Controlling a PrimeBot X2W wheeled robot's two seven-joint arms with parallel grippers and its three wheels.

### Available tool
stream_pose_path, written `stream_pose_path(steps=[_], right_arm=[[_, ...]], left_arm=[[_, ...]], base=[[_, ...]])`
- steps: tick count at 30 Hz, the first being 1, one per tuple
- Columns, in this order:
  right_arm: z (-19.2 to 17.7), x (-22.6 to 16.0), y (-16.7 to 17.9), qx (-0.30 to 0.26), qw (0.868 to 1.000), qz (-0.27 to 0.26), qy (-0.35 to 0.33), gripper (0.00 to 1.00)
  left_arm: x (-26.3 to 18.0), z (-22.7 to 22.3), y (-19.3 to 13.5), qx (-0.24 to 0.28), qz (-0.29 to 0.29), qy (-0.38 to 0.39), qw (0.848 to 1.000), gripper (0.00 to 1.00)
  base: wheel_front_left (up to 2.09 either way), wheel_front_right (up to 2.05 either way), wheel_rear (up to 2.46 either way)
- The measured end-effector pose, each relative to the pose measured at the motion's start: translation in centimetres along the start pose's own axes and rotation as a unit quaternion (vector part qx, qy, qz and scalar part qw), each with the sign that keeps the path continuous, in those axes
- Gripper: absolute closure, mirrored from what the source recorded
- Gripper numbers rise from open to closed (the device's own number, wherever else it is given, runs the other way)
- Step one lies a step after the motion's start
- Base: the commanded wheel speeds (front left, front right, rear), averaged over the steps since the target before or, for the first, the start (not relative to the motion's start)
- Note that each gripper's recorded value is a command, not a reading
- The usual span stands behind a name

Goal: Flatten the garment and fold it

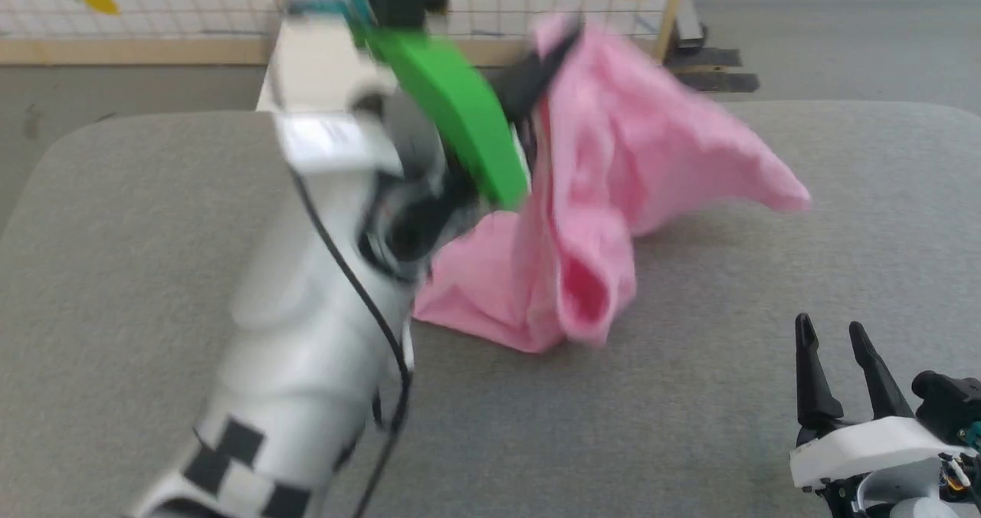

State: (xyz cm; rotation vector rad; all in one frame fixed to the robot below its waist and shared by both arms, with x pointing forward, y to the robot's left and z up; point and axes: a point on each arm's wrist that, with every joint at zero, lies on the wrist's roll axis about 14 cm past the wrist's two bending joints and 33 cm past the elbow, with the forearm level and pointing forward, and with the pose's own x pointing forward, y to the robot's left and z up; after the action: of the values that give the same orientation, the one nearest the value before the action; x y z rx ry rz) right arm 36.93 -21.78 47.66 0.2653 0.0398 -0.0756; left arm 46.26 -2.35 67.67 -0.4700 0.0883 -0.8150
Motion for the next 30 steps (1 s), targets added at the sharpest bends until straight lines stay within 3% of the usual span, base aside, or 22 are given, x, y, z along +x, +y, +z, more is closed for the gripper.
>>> stream_pose_path(steps=[5, 9, 13, 14, 15, 19, 23, 26, 30], right_arm=[[0.6, -0.8, -1.0, 0.0, 1.0, -0.015, -0.009, 0.0], [0.5, -0.9, -1.2, 0.001, 1.0, -0.019, -0.009, 0.0], [0.2, -0.5, -0.7, 0.003, 1.0, -0.011, -0.004, 0.0], [0.1, -0.4, -0.5, 0.004, 1.0, -0.008, -0.002, 0.0], [0.0, -0.4, -0.4, 0.005, 1.0, -0.006, -0.001, 0.0], [-0.1, -0.3, 0.2, 0.009, 1.0, 0.003, -0.002, 0.0], [0.0, -0.5, 0.7, 0.011, 1.0, 0.01, -0.004, 0.0], [0.1, -0.8, 0.7, 0.013, 1.0, 0.01, -0.005, 0.0], [0.0, -1.0, 0.6, 0.014, 1.0, 0.008, -0.003, 0.0]], left_arm=[[-2.5, -12.2, 2.9, -0.009, 0.058, 0.148, 0.987, 1.0], [-7.3, -21.4, 4.3, -0.035, 0.095, 0.278, 0.955, 1.0], [-10.9, -25.4, 5.4, -0.059, 0.137, 0.329, 0.933, 1.0], [-11.3, -25.5, 5.7, -0.066, 0.147, 0.326, 0.932, 0.69], [-11.3, -25.1, 6.0, -0.077, 0.157, 0.313, 0.934, 0.01], [-10.4, -20.8, 7.1, -0.126, 0.181, 0.21, 0.952, 0.0], [-10.8, -15.1, 8.8, -0.139, 0.209, 0.081, 0.964, 0.0], [-13.0, -11.7, 10.7, -0.097, 0.244, -0.006, 0.965, 0.0], [-16.4, -9.3, 12.0, 0.037, 0.289, -0.079, 0.953, 0.0]], base=[[0.0, 0.0, 0.0], [0.0, 0.0, 0.0], [0.0, 0.0, 0.0], [0.0, 0.0, 0.0], [0.0, 0.0, 0.0], [0.0, 0.0, 0.0], [0.0, 0.0, 0.0], [0.0, 0.0, 0.0], [0.0, 0.0, 0.0]])
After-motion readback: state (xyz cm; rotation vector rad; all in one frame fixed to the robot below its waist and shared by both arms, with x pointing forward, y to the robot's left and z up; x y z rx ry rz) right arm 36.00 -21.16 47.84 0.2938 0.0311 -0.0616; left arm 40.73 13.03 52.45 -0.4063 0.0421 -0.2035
